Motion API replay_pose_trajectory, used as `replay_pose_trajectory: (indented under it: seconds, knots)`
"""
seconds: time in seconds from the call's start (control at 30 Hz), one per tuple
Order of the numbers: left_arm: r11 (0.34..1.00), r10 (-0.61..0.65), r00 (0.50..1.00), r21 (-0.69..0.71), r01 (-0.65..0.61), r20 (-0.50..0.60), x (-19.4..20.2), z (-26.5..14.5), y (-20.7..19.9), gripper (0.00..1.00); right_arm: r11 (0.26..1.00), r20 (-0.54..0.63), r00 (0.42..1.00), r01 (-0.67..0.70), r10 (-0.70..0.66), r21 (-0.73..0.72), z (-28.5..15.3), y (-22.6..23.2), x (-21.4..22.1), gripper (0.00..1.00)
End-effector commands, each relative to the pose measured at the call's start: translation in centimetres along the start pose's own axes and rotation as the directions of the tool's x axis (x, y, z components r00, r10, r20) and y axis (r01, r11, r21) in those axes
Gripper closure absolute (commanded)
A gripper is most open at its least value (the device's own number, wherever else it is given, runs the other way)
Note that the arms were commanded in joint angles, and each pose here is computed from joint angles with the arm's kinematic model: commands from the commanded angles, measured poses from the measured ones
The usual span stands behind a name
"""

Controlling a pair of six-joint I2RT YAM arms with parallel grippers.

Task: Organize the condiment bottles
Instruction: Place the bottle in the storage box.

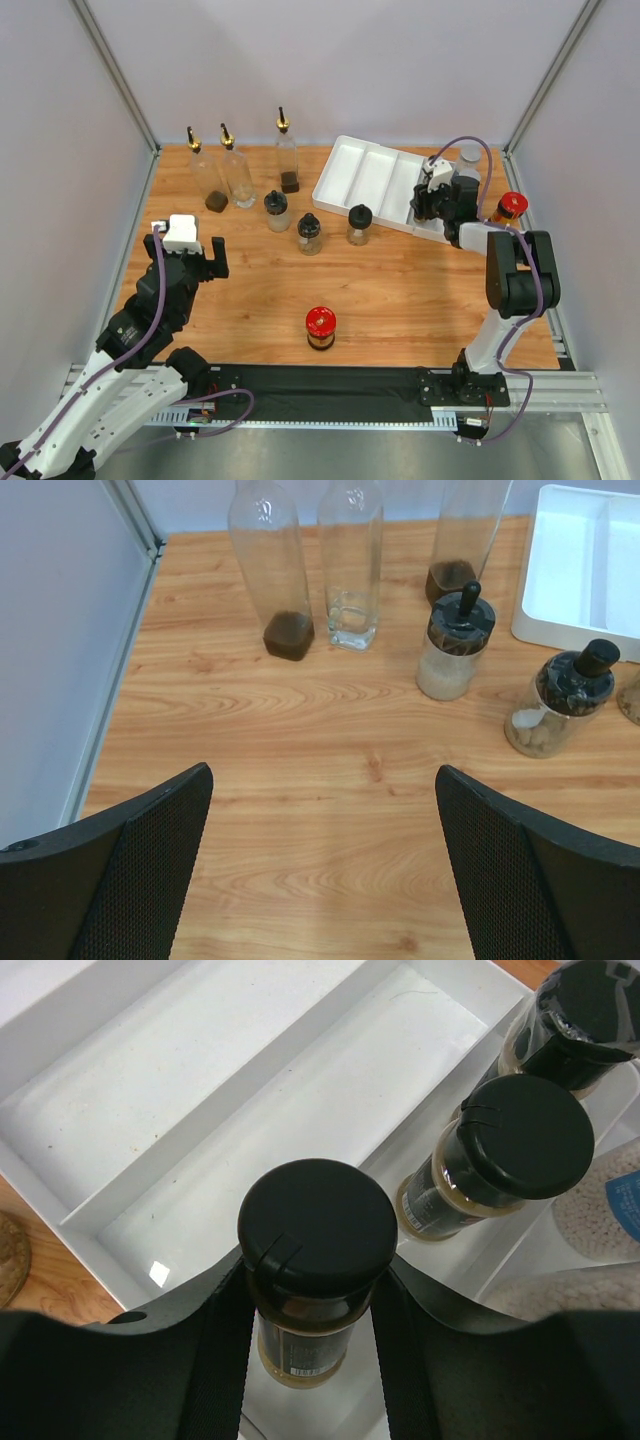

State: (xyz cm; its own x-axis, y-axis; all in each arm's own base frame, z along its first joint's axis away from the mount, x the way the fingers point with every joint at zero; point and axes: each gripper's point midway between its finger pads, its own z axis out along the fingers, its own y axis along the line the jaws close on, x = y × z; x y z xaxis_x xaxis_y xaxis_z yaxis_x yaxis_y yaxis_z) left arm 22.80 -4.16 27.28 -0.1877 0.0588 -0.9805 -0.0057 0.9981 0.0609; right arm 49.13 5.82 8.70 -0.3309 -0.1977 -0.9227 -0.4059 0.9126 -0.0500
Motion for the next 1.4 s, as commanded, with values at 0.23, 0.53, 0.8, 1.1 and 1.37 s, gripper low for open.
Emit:
replay_pose_trajectory:
  seconds: [0.23,0.53,0.8,1.1,1.37]
  knots:
    - [1.0,-0.024,0.999,-0.018,0.025,0.031,-0.6,-0.2,0.5,0.0,1.0,0.031,0.999,0.027,-0.027,0.011,0.3,-0.6,-1.5,0.49]
    - [0.999,-0.03,0.999,-0.017,0.031,0.035,-0.7,-0.2,0.5,0.0,0.999,0.037,0.999,0.033,-0.033,-0.004,-0.3,-0.2,-2.1,0.43]
    - [0.999,-0.037,0.999,-0.003,0.037,0.039,-0.8,-0.4,0.4,0.0,0.998,0.074,0.995,0.068,-0.067,-0.008,-2.2,0.0,-5.4,0.25]
    - [0.997,-0.031,0.999,0.065,0.029,0.026,-0.7,-0.3,-1.0,0.0,0.977,0.109,0.982,0.167,-0.153,-0.135,-6.4,2.9,-9.3,0.15]
    - [0.987,-0.006,1.0,0.159,0.008,-0.008,-0.1,-0.2,-2.8,0.0,0.891,0.115,0.974,0.224,-0.194,-0.394,-11.6,8.1,-11.1,0.06]
